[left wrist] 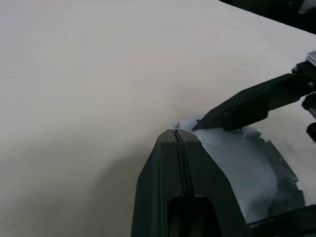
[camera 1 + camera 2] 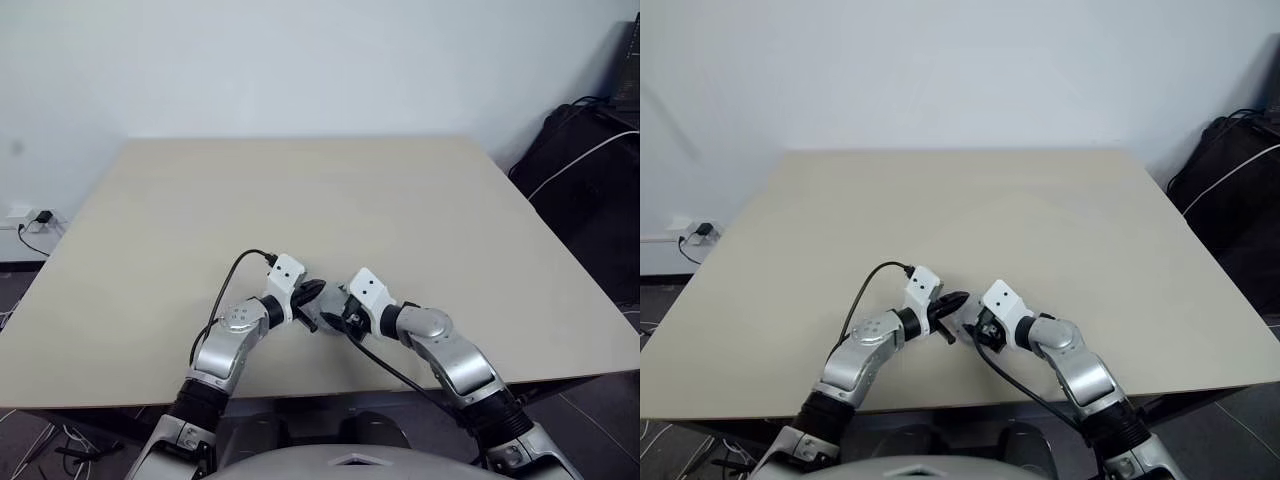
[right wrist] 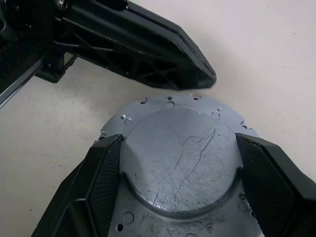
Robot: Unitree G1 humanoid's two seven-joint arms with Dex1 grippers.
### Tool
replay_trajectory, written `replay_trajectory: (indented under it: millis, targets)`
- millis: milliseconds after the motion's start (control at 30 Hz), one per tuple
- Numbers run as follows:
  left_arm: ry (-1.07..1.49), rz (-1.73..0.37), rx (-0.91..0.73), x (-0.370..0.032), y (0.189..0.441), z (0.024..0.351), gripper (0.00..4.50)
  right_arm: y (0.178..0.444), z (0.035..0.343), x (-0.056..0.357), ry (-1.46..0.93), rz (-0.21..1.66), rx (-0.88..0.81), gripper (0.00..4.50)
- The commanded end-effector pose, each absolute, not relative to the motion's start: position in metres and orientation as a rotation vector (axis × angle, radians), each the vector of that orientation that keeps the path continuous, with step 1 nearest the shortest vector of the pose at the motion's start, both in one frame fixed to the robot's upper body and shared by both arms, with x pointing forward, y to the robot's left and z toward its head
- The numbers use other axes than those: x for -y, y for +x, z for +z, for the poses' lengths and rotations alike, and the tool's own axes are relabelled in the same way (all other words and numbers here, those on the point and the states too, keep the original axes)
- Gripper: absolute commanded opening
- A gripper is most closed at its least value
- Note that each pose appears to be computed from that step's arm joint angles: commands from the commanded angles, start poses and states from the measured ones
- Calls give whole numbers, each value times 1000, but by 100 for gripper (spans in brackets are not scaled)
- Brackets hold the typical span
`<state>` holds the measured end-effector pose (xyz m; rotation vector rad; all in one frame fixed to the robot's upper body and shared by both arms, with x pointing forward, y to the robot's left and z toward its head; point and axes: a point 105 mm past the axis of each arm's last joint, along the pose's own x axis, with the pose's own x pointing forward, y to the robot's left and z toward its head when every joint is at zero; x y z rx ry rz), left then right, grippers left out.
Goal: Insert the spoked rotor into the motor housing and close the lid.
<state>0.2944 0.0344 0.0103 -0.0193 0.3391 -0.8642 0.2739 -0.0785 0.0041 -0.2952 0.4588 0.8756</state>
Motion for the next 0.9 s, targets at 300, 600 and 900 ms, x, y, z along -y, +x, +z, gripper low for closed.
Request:
replay_trajectory:
  millis: [300,600,900]
  targets:
    - [57,-959,-472,-23,278,-5,0,272,-9,90,-324,816,-543,321]
    - [87,-929,-503,-26,279,-6,0,265,-8,101,-273,808,-581,449]
    - [94,-916,-495,-30,279,-3,0,243,11,130,-173,819,-574,449]
